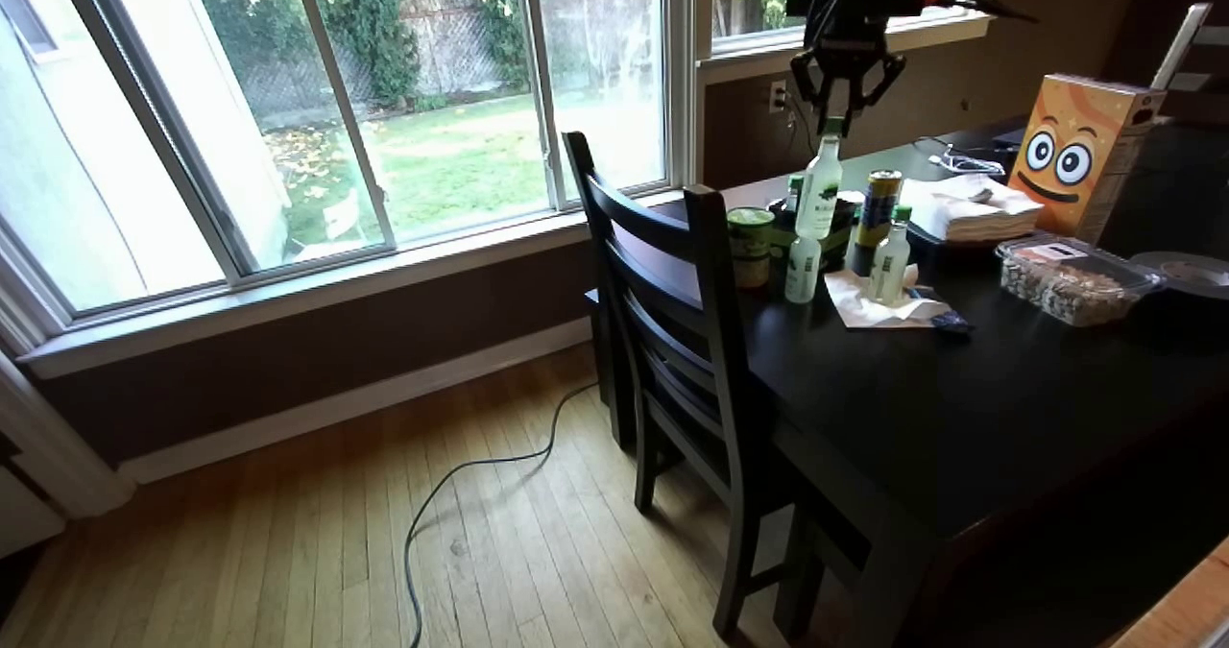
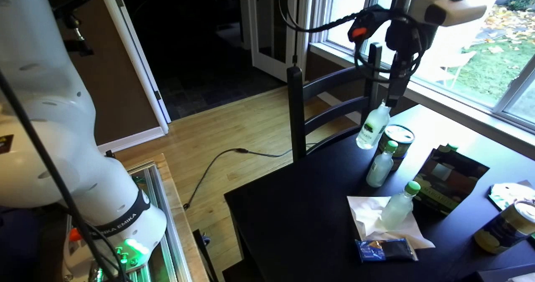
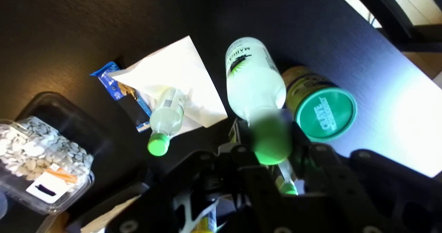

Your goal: Put the bottles inside the crate

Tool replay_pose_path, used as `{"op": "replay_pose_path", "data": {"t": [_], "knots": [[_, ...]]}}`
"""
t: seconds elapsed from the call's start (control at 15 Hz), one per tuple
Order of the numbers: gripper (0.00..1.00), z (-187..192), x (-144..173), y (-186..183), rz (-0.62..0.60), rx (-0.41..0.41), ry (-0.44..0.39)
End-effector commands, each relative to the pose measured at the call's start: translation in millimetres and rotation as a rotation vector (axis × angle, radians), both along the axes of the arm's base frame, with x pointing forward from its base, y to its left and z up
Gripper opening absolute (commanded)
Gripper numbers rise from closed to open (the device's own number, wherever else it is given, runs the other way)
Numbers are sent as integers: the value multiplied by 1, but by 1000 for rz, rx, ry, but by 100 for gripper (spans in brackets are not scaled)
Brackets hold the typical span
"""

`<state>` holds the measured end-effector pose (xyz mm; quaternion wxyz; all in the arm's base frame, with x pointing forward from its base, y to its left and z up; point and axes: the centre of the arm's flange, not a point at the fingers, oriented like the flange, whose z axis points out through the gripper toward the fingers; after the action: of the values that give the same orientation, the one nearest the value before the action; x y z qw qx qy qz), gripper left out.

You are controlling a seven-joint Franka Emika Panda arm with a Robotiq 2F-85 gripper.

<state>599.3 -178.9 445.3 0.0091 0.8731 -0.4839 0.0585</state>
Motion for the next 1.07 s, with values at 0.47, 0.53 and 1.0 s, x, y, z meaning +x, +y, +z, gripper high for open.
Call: {"op": "replay_pose_path", "data": {"t": [0.47,0.53,1.0], "knots": [[7,7,51,-40,-49,-183,-183],[7,-4,56,-45,-56,-180,-188],[7,-53,73,-71,-86,-247,-248]]}}
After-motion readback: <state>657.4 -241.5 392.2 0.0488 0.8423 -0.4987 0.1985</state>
